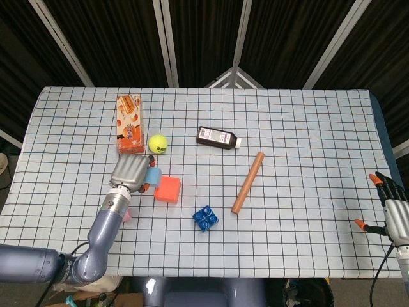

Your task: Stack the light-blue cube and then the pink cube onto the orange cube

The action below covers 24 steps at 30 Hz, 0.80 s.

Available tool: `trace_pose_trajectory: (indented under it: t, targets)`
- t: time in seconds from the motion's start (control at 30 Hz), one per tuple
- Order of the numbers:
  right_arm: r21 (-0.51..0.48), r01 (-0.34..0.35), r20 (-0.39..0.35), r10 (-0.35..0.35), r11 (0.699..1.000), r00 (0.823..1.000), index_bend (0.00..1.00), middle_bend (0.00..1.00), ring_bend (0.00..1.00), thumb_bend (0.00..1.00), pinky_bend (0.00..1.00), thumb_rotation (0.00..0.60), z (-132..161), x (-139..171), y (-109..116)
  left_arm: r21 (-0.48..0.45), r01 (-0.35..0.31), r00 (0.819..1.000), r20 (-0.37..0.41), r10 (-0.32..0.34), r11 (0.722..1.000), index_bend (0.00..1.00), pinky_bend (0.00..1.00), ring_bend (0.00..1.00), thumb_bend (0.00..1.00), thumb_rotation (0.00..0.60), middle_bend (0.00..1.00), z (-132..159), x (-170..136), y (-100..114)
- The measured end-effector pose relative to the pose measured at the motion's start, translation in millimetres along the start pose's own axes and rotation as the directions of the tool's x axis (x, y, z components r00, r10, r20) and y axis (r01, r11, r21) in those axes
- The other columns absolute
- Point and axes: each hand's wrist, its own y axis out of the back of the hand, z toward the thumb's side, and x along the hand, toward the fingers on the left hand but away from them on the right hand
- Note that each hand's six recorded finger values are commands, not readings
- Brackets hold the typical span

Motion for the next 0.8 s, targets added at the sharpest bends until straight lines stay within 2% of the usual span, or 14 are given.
trace_pose_trajectory:
  t: [0.23, 0.47, 0.8]
  targets:
    - [-0.014, 0.000, 0.002, 0.000, 1.000, 1.000, 0.00, 0.04, 0.03, 0.07, 0.12, 0.600, -2.9, 0.3, 1.3, -0.006, 0.032, 0.999, -0.022, -0.032, 0.999, 0.40, 0.83, 0.72, 0.32, 0.600, 0.80, 21.3, -4.9, -4.2]
    - [-0.033, 0.009, 0.002, -0.009, 0.999, 1.000, 0.00, 0.04, 0.03, 0.07, 0.12, 0.600, -6.3, 1.8, 4.7, -0.001, 0.033, 0.999, -0.039, -0.033, 0.999, 0.40, 0.83, 0.72, 0.32, 0.600, 0.80, 43.5, -9.4, -4.2]
    - [-0.046, 0.014, 0.004, -0.014, 0.999, 1.000, 0.00, 0.04, 0.03, 0.07, 0.12, 0.600, -10.6, 2.8, 7.6, 0.017, 0.033, 0.997, -0.069, -0.032, 0.999, 0.40, 0.83, 0.72, 0.32, 0.600, 0.80, 54.6, -4.1, -6.7]
